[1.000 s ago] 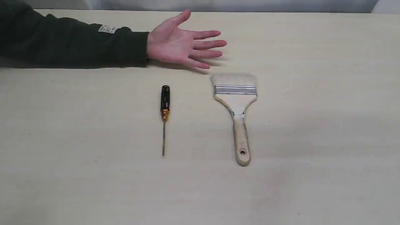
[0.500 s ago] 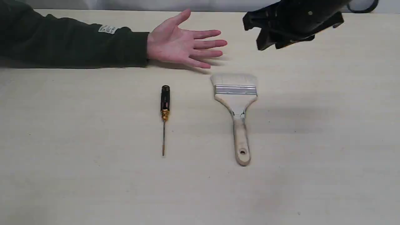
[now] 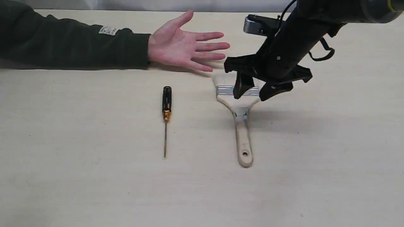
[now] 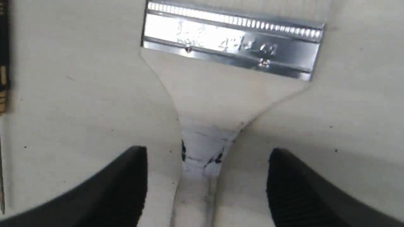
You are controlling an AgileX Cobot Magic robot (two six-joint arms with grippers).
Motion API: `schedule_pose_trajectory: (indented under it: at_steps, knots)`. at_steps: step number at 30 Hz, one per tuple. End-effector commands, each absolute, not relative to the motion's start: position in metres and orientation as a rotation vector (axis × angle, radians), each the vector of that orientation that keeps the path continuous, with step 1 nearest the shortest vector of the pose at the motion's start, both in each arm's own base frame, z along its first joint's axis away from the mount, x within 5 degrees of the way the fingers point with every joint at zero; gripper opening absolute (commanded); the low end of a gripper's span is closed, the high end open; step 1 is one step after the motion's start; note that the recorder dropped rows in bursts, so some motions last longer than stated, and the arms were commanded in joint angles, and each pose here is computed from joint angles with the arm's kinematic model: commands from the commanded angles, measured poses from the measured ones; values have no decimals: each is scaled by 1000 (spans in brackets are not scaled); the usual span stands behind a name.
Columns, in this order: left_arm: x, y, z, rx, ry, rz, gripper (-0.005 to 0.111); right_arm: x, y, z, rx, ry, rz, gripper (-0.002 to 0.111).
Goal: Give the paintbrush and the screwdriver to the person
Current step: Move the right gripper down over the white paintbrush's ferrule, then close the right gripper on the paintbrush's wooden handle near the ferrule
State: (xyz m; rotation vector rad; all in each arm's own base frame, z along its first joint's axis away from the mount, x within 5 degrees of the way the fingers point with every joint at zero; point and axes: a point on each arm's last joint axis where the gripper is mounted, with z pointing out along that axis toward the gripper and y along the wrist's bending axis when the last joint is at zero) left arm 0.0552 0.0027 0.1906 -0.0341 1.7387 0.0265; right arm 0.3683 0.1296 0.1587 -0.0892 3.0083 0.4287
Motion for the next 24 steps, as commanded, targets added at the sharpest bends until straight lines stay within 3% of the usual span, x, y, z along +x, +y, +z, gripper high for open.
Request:
schedule_pose_trajectory:
  at_steps: [1,11,24]
  knots:
    - [55,2,191,-28,1732,19,0,366,131,155,-87,3042,441,59]
    - [55,2,191,-28,1732,19,0,354,159,155,-136,3064,428,58]
    - [55,2,191,-31,1733,15,0,351,155,152,-88,3105,306,58]
